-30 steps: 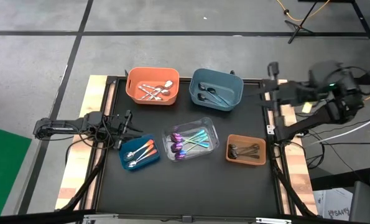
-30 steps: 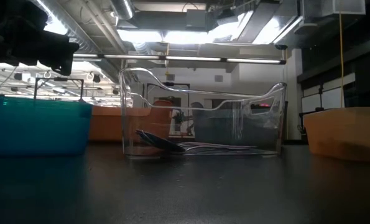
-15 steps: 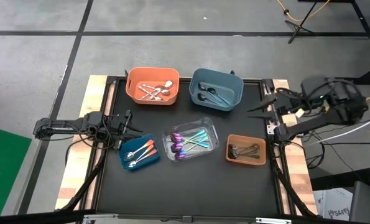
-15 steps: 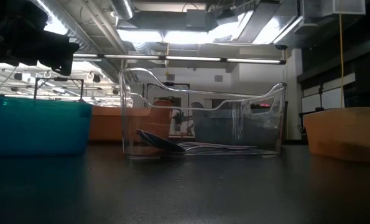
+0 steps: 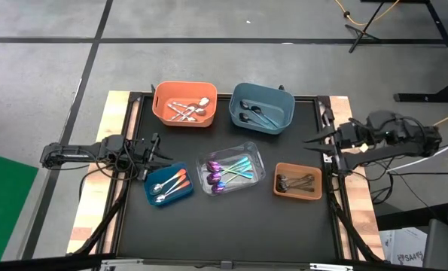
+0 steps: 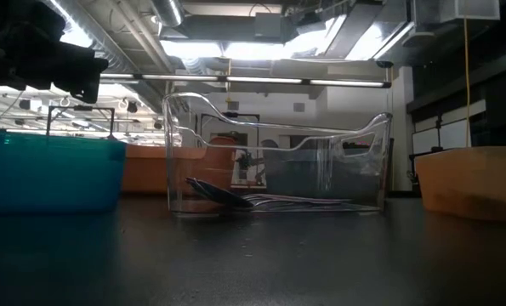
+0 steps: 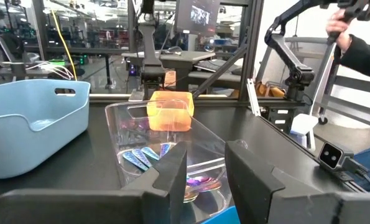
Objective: Sort silverware by color (type)
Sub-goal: Return to Home Position
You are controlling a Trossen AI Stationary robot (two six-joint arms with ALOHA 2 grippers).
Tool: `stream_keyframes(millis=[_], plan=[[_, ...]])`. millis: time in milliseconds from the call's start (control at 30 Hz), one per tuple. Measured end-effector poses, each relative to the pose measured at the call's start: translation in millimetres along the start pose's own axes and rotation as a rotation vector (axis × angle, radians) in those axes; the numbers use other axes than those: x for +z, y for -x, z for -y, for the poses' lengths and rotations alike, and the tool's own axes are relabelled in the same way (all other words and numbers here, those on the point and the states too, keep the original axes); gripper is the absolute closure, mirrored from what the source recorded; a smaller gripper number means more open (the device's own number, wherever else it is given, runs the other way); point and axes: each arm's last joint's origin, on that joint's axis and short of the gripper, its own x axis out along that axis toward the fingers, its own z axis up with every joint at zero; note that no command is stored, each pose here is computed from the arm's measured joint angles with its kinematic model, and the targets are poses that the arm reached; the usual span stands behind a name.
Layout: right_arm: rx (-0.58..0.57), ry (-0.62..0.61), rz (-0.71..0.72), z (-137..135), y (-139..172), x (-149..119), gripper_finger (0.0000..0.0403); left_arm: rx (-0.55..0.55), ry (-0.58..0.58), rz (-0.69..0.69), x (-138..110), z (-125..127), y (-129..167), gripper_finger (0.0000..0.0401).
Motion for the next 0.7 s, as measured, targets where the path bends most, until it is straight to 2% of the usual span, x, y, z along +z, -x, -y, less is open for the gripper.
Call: stream_keyframes(millis=[167,467,700], plan=[[-0.007,0.001,0.095,-3,14,-31,0.0333,0.000,0.000,0.000,0,0,0,0.0298],[-0.008,-0.042,0.137,-6,31,-76,0.0333,0.000,0.000,0.000,0,0,0,0.0298],[-0.077,-0.048,0.186,-7,33,-106,0.0333,0.000,0.000,0.000,0,0,0,0.0298]])
